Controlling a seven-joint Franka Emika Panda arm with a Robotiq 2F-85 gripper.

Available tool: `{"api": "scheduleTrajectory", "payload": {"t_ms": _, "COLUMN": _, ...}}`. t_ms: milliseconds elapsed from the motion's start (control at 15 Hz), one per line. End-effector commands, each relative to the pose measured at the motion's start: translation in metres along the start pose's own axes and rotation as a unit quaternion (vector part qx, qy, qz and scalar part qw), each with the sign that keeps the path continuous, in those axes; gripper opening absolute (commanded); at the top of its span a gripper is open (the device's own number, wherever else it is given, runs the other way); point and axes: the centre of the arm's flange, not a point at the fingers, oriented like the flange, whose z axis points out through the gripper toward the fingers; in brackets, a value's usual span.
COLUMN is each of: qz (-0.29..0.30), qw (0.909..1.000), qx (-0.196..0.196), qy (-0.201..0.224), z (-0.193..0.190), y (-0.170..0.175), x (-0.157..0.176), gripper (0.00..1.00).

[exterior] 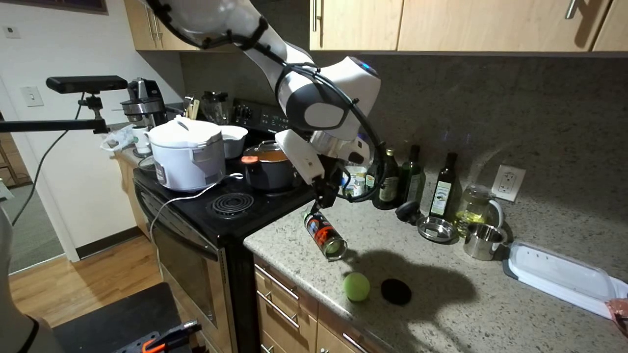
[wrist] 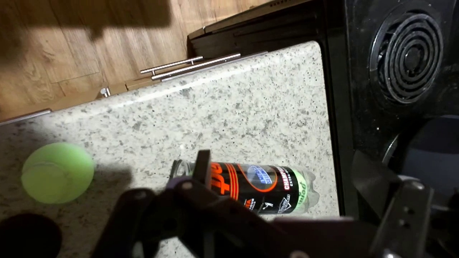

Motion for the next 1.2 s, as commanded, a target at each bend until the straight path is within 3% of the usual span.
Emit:
{"api": "scheduleTrajectory", "payload": {"t_ms": 0, "qz": 0.01, "qw": 0.9995, "qx": 0.027, "qy": -0.015, "z": 0.016, "y": 0.01, "x": 0.024, "gripper": 1.0}}
{"api": "scheduleTrajectory", "payload": {"t_ms": 533, "qz": 0.033, "qw": 0.997, "qx": 0.058, "qy": -0.04, "z": 0.055, "y": 0.046, "x": 0.044, "gripper": 1.0}}
{"api": "scheduleTrajectory", "payload": {"t_ms": 1133, "qz": 0.018, "qw": 0.9956, "qx": 0.075, "qy": -0.053, "z": 0.086, "y": 0.073, "x": 0.069, "gripper": 1.0}}
